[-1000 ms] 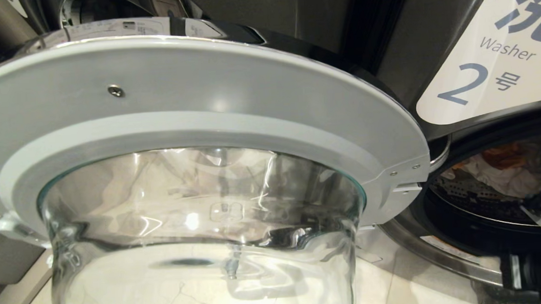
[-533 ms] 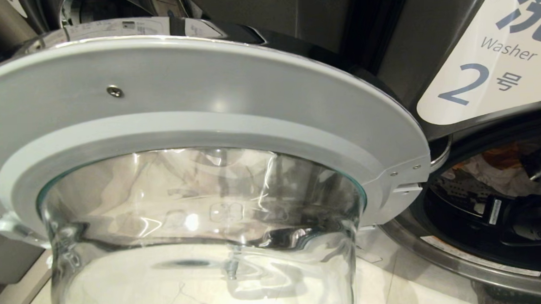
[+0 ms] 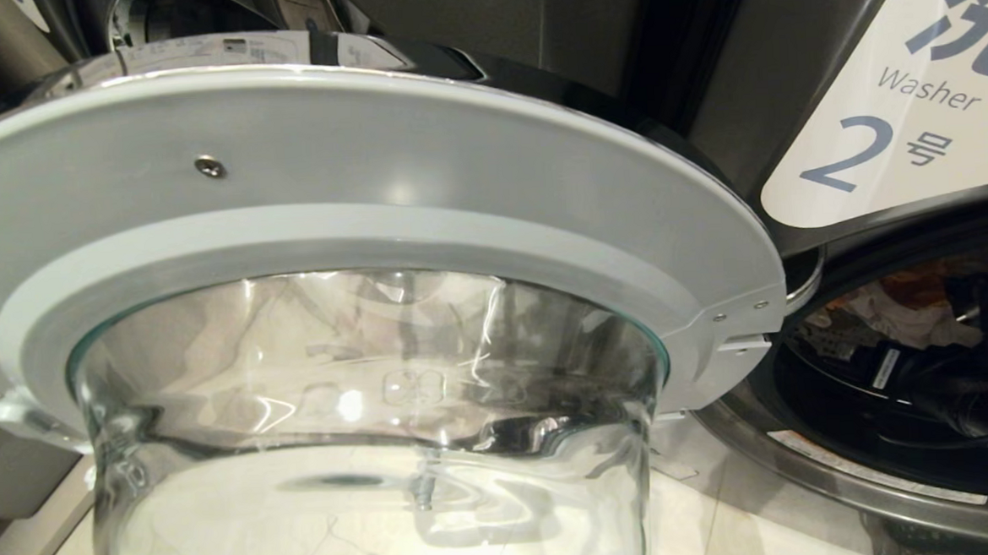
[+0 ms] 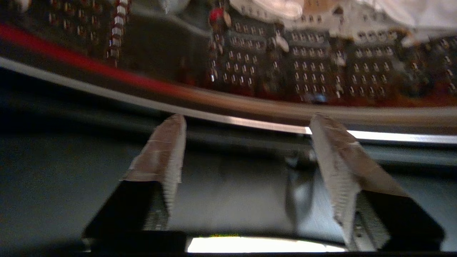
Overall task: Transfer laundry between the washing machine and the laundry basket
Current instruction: Pick a cloth and place it into the basket
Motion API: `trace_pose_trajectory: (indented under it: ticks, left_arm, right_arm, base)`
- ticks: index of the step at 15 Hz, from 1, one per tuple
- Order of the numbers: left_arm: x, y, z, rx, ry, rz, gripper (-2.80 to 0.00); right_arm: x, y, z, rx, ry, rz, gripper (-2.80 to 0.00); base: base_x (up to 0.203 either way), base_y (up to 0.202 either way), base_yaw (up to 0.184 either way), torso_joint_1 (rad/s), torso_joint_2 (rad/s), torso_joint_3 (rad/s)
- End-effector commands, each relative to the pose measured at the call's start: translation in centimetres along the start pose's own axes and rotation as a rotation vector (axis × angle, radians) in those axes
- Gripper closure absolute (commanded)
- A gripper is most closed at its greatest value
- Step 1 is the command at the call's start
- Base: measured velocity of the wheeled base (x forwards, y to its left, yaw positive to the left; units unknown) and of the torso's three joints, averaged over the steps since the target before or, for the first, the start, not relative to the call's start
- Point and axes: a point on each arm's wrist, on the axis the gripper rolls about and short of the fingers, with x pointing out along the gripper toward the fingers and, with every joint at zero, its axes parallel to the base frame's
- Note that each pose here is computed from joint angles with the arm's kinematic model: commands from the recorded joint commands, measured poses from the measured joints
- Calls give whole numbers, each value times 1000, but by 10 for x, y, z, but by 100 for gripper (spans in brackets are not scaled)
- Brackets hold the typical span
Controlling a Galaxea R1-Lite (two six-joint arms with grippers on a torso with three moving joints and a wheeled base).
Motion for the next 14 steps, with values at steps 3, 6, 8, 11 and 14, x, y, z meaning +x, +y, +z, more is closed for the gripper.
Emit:
trace_pose_trajectory:
  ticks: [3, 6, 8, 11, 14]
  left_arm:
    - [0, 0, 0, 0, 2, 1, 0]
    - [0, 0, 0, 0, 1, 0, 0]
    - [0, 0, 0, 0, 1, 1, 0]
    - [0, 0, 0, 0, 1, 0, 0]
    - [0, 0, 0, 0, 2, 1, 0]
  right_arm:
    - [33, -8, -18, 18, 18, -71, -280]
    - [49, -17, -25, 70, 20, -143, -280]
    - [67, -21, -20, 106, -10, -164, -280]
    - [101, -30, -16, 137, -51, -205, -280]
    - [129, -36, -3, 162, -123, -219, -280]
  base:
    - [0, 0, 0, 0, 0, 0]
    - [0, 0, 0, 0, 0, 0]
    - [0, 0, 0, 0, 0, 0]
    - [0, 0, 0, 0, 0, 0]
    - [0, 0, 0, 0, 0, 0]
